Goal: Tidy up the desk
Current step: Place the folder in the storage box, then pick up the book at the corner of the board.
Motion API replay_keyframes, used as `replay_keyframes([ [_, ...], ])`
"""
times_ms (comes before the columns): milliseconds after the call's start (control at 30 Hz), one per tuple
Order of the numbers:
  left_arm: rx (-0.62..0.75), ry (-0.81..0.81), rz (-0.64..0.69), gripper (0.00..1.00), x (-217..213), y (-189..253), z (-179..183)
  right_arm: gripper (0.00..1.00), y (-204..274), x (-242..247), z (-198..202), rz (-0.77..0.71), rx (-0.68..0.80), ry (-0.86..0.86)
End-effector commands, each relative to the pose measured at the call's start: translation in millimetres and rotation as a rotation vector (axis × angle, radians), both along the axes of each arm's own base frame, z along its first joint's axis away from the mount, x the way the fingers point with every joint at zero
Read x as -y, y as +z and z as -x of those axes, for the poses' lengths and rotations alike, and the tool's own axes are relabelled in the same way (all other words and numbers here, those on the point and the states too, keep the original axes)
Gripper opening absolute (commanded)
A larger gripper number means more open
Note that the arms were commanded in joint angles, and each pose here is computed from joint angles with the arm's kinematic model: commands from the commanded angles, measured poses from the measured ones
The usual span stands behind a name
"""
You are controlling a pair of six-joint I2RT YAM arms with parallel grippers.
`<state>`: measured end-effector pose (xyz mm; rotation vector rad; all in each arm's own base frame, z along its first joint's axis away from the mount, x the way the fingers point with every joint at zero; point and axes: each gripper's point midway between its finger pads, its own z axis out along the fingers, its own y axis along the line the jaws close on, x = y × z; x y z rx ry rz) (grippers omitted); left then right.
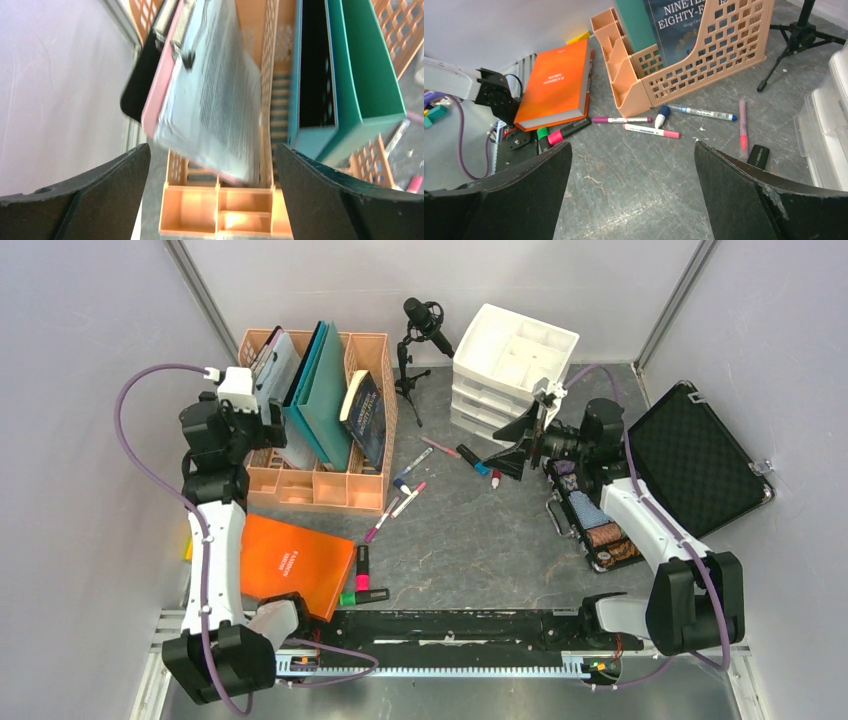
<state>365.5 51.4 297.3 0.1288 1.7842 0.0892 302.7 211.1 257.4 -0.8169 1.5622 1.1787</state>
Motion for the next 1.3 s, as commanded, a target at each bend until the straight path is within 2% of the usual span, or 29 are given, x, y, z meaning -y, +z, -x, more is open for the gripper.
replay_keyframes([
  [0, -0.339, -0.008, -0.126, 1.0, -6.8, -51.7, 61.9, 0.98, 4.9, -8.2, 2.4, 0.13, 0.169, 0.003],
  [133, -0.562, -0.015, -0.146, 1.0, -9.0, -93.1, 106.9, 0.98, -10.9, -39.6, 18.3, 0.288, 0.289, 0.053],
  [267, -0.721, -0.053, -0.142, 1.0, -4.7, -123.1, 143.2, 0.98, -29.4, -78.4, 45.8, 0.378, 0.371, 0.158],
  [567, -0.951, -0.009, -0.222, 1.0, -36.2, -175.3, 199.0, 0.98, -87.0, -161.4, 113.6, 0.604, 0.554, 0.371],
  [800, -1.043, -0.026, -0.092, 1.0, -51.3, -178.4, 223.0, 0.98, -109.3, -218.6, 144.9, 0.689, 0.641, 0.481],
  [1033, -1.096, -0.025, 0.099, 1.0, -78.1, -181.8, 242.4, 0.98, -122.8, -262.3, 152.0, 0.698, 0.629, 0.524],
  [1267, -1.119, -0.034, 0.255, 1.0, -103.5, -196.9, 246.8, 0.97, -144.9, -288.2, 157.1, 0.729, 0.616, 0.558],
])
